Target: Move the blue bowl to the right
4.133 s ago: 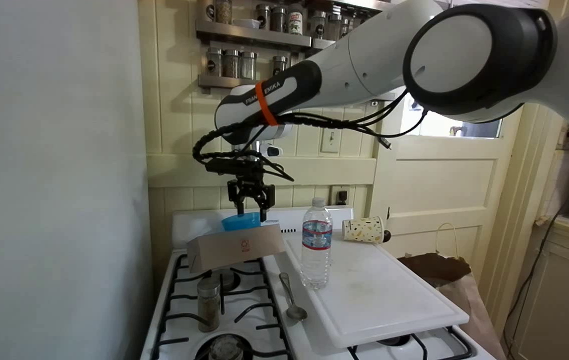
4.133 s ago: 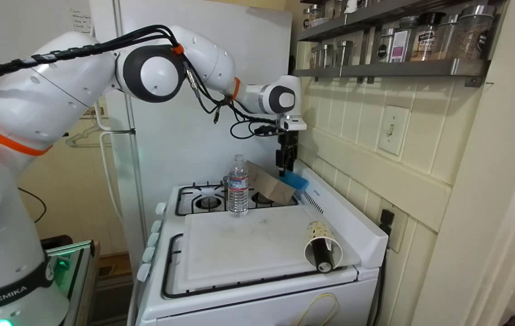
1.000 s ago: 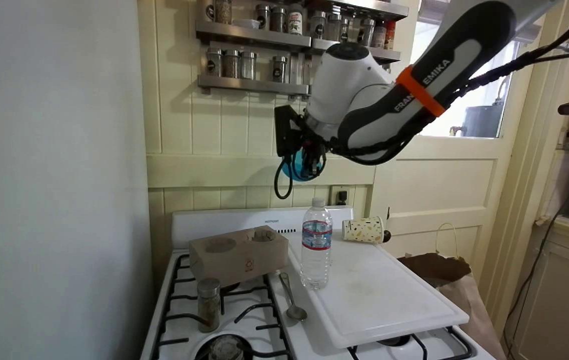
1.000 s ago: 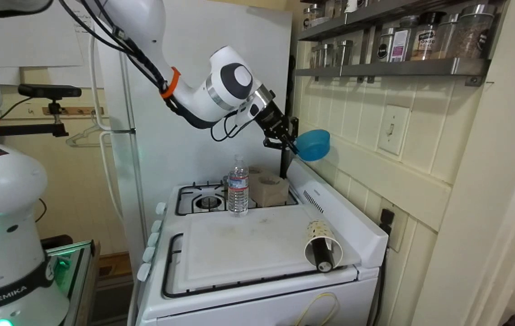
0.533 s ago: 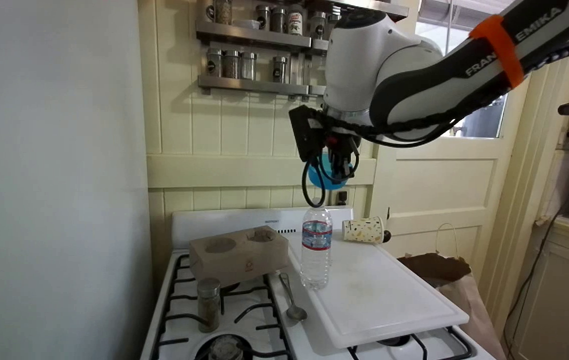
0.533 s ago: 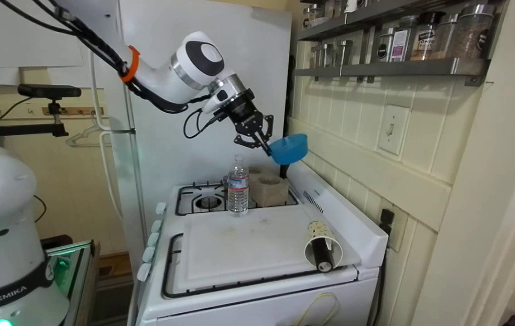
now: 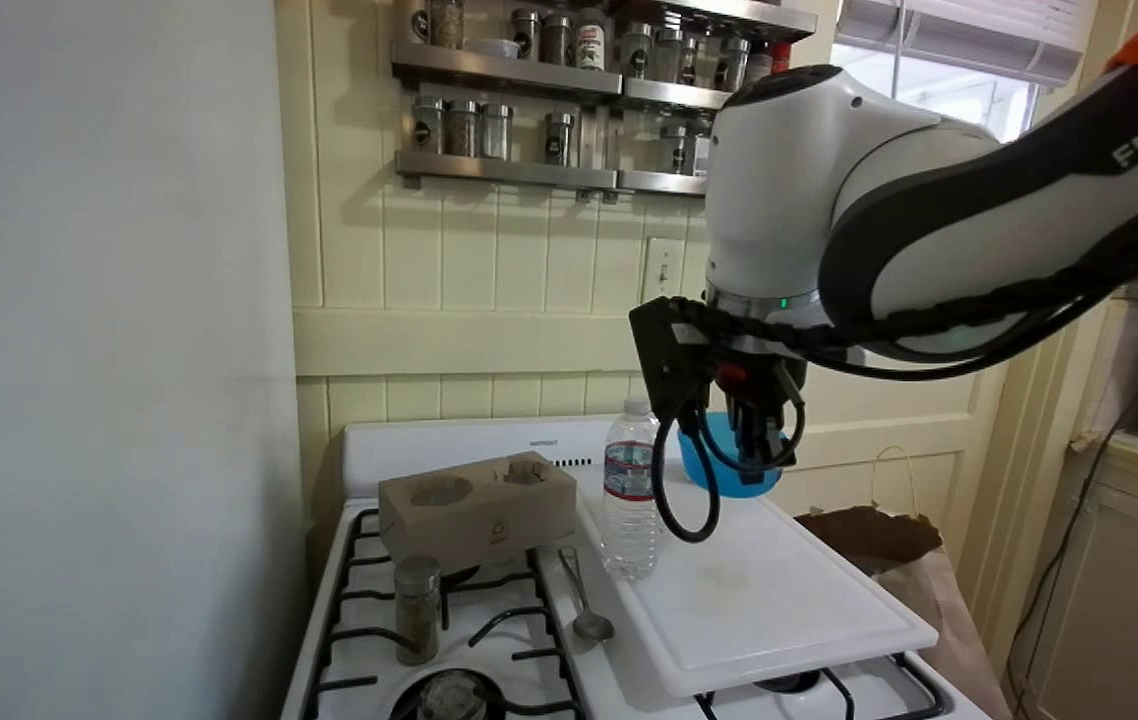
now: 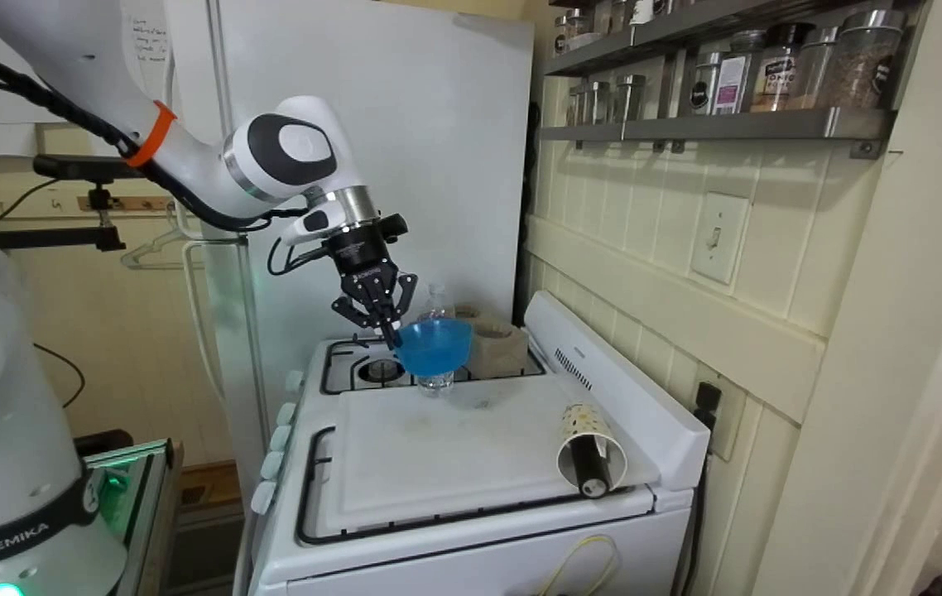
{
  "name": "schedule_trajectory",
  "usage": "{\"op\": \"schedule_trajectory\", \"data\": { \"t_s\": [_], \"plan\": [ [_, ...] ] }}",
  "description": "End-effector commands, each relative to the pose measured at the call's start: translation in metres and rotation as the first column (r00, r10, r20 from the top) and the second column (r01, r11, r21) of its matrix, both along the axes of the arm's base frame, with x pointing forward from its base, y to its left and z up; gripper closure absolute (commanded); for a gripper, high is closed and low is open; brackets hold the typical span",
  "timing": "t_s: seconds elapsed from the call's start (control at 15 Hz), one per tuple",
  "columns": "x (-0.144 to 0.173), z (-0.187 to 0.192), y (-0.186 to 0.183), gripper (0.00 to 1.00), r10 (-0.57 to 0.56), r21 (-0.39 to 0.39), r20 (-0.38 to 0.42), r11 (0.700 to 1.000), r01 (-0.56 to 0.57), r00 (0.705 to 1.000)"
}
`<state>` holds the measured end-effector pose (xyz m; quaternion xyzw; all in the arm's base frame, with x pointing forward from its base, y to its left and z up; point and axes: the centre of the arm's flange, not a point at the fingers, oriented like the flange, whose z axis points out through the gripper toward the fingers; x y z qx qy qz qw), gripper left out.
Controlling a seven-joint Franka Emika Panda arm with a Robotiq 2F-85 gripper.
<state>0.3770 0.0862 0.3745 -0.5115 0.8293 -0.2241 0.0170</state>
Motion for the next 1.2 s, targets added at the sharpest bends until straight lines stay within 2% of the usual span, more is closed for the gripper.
{"op": "schedule_trajectory", "data": {
  "t_s": [0.0, 0.13, 0.27, 0.73, 0.87, 1.13],
  "plan": [
    [0.001, 0.0, -0.001, 0.96, 0.0, -0.008, 0.0, 1.0, 0.0, 1.0],
    [0.002, 0.002, 0.0, 0.99, 0.003, -0.014, 0.002, 1.0, -0.003, 1.0],
    [0.025, -0.004, 0.005, 0.99, 0.0, -0.024, -0.076, 1.0, -0.001, 0.997],
    [0.042, -0.028, -0.036, 0.99, -0.075, -0.019, -0.271, 0.997, 0.072, 0.96],
    [0.046, -0.035, -0.048, 0.99, -0.132, 0.012, -0.25, 0.99, 0.14, 0.959],
    [0.054, -0.042, -0.064, 0.99, -0.122, 0.074, -0.207, 0.987, 0.14, 0.971]
  ]
}}
